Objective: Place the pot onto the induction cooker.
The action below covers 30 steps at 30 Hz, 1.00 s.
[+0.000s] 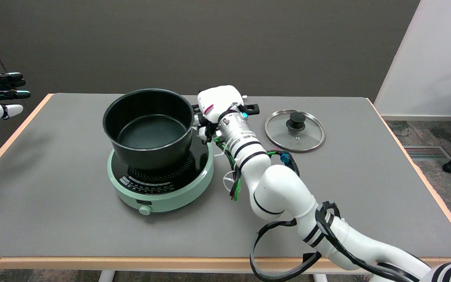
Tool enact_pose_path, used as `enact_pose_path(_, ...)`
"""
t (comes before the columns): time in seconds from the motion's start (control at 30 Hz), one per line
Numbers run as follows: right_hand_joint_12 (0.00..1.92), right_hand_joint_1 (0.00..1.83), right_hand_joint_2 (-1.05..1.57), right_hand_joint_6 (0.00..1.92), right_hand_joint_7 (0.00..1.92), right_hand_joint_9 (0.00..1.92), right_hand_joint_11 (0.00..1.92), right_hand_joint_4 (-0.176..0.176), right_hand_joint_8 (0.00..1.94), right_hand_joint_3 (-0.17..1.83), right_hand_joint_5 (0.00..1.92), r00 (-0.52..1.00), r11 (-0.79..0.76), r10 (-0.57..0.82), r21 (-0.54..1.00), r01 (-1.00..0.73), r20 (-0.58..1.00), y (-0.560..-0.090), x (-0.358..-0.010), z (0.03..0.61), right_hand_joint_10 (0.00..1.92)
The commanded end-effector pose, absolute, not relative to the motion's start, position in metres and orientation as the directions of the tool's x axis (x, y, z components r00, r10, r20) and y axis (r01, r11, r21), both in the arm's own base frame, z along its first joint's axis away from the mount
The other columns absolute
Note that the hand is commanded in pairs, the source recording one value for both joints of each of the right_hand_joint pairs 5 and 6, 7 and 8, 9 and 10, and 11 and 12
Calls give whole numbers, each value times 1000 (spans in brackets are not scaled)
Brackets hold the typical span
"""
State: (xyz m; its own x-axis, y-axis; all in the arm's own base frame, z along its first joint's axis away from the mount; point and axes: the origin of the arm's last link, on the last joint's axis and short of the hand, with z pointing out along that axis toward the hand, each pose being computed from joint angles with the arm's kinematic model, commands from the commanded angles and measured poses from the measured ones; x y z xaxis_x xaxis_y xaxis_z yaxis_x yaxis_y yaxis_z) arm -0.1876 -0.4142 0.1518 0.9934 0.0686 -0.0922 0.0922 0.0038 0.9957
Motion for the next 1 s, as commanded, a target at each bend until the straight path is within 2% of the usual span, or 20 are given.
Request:
enact_pose_path(0.03, 1901, 1140, 954, 1901, 1901, 1901, 1901, -52, 1901, 952, 1901, 997, -5, 17, 997, 71, -70, -403, -198, 128, 1901)
enact_pose_path(1.0, 1900, 1135, 960, 1900, 1900, 1900, 1900, -53, 1900, 965, 1900, 995, 59, -24, 993, 100, -98, -405, -210, 135, 1900)
